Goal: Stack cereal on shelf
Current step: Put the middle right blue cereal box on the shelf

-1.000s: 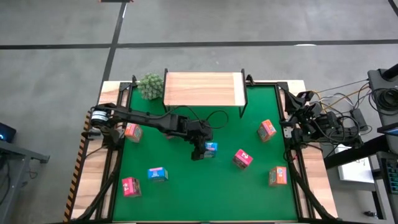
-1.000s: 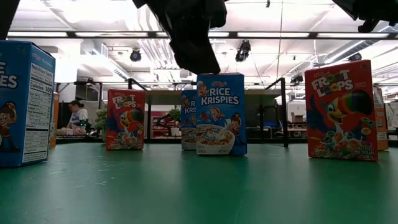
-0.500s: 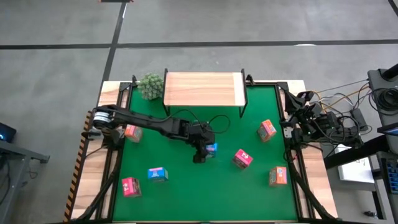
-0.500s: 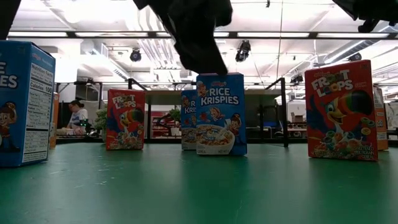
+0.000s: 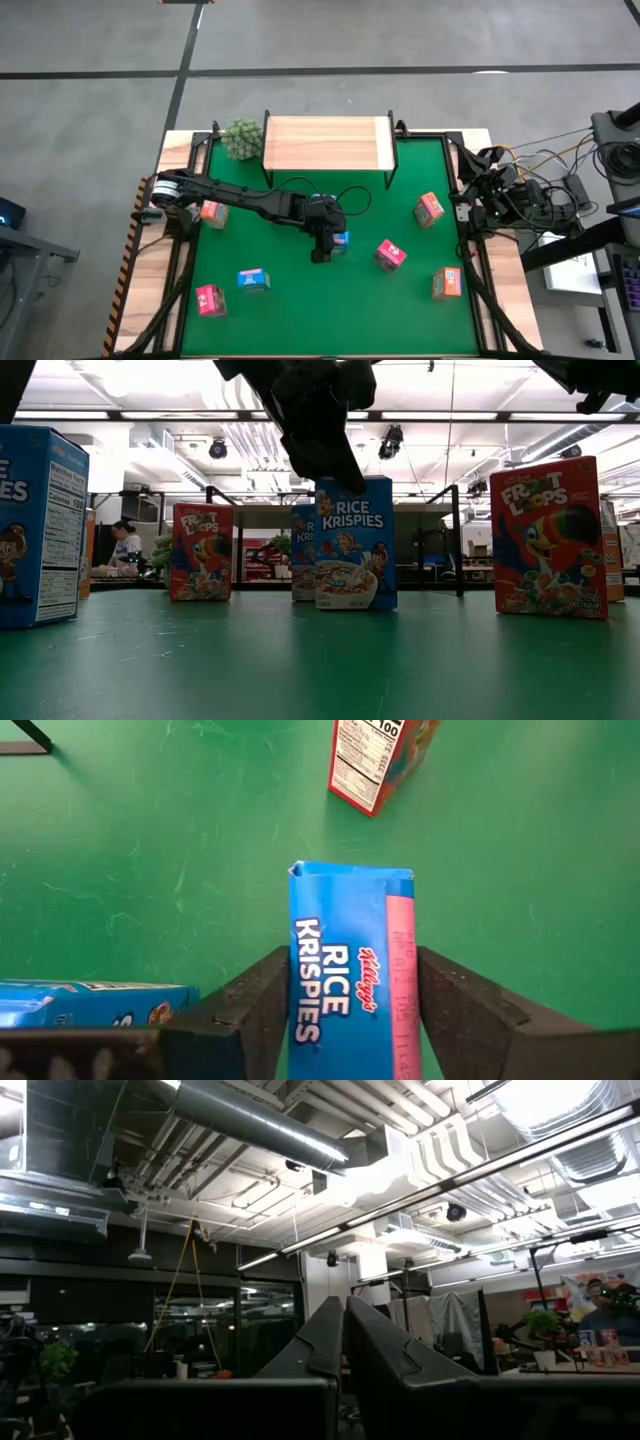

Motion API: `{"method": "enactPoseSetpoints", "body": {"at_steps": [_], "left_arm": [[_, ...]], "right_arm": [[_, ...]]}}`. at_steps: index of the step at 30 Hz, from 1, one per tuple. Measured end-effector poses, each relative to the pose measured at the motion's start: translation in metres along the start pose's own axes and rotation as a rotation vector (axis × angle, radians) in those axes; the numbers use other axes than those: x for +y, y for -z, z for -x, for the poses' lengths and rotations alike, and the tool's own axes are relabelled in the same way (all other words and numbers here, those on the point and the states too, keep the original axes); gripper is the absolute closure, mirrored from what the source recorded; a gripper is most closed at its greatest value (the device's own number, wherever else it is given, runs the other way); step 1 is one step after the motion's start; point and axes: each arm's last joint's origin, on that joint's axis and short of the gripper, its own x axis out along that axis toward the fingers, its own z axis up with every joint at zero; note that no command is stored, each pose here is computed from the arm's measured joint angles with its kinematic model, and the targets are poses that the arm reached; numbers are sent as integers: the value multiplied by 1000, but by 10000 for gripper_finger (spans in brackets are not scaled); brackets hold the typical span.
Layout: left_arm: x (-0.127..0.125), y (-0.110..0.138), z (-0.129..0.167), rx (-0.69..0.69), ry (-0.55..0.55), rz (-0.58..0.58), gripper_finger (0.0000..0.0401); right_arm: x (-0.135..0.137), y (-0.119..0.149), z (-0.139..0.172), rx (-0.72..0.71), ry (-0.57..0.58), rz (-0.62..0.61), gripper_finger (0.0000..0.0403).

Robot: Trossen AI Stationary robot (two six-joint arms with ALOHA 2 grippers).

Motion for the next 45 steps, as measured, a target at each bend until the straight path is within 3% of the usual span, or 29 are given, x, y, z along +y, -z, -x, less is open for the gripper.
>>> {"method": "enactPoseSetpoints", "body": {"at_steps": [8, 15, 21, 29, 36, 45], "left_arm": [[0, 0, 0, 0, 1, 3, 265], [0, -1, 4, 2, 1, -6, 274], [-2, -20, 36, -6, 1, -90, 274], [1, -48, 97, 80, 10, -323, 274], [32, -61, 151, 98, 22, -408, 274], [110, -61, 215, 55, -132, -346, 274]], "right_arm": [[0, 0, 0, 1, 1, 0, 394], [0, 0, 0, 3, 2, 0, 394], [0, 0, 0, 5, 5, 0, 394], [0, 1, 0, 11, 4, 3, 394], [0, 2, 0, 16, 2, -9, 394], [1, 3, 0, 28, -2, -30, 394]]}}
